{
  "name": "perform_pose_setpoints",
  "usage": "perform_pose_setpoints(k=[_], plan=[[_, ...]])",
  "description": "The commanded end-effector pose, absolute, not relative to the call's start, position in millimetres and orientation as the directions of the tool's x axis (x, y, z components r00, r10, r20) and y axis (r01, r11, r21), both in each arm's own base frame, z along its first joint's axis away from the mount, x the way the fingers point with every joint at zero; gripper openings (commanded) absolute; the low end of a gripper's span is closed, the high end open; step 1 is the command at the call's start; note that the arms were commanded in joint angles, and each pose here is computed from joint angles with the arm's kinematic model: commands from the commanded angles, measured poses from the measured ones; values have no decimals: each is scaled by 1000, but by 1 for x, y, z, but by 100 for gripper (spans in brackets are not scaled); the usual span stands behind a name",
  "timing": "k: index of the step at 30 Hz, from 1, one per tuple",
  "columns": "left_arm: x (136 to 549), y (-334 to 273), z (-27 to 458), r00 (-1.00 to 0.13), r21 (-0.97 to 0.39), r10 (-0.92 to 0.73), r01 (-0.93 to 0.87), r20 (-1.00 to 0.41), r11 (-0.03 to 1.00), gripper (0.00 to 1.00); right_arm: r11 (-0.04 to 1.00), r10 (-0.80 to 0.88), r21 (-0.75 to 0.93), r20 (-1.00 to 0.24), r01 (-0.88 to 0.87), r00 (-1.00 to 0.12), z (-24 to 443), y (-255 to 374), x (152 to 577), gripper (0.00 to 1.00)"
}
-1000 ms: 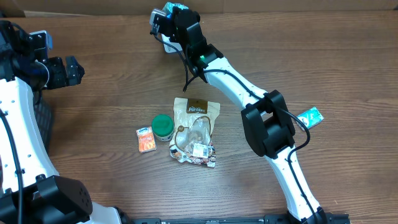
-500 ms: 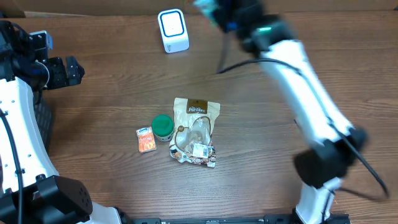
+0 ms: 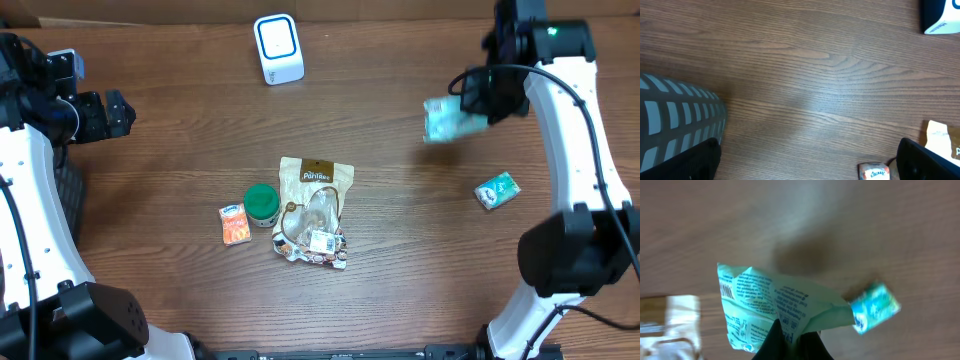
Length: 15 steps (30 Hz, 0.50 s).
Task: Scan the item barcode
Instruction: 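Carry the mint-green pack right and release it on the table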
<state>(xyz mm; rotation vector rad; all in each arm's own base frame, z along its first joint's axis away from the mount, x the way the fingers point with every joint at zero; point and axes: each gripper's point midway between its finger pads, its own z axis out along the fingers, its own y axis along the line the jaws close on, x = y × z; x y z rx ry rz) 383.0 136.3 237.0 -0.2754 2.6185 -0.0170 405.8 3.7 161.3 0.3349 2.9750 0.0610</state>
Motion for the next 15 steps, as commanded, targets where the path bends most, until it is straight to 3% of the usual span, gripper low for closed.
perform_pose_setpoints(k=[1,8,10,13,15], plan=[[385,139,241,-843,-75,-214,-204,-494,976,100,954,298,64,-55,294,-953,135,-11,388,4],[385,139,241,-843,-75,-214,-204,-494,976,100,905,422,33,57,424,-905,96,-46,358,4],[385,139,241,-843,-75,-214,-204,-494,976,99,896,440,30,67,443,-895,95,-53,354,9],[385,139,241,-843,-75,-214,-204,-494,976,100,888,456,28,78,459,-887,95,-60,350,38],[385,139,241,-843,-75,-214,-204,-494,976,100,891,451,31,70,453,-890,96,-60,352,48]])
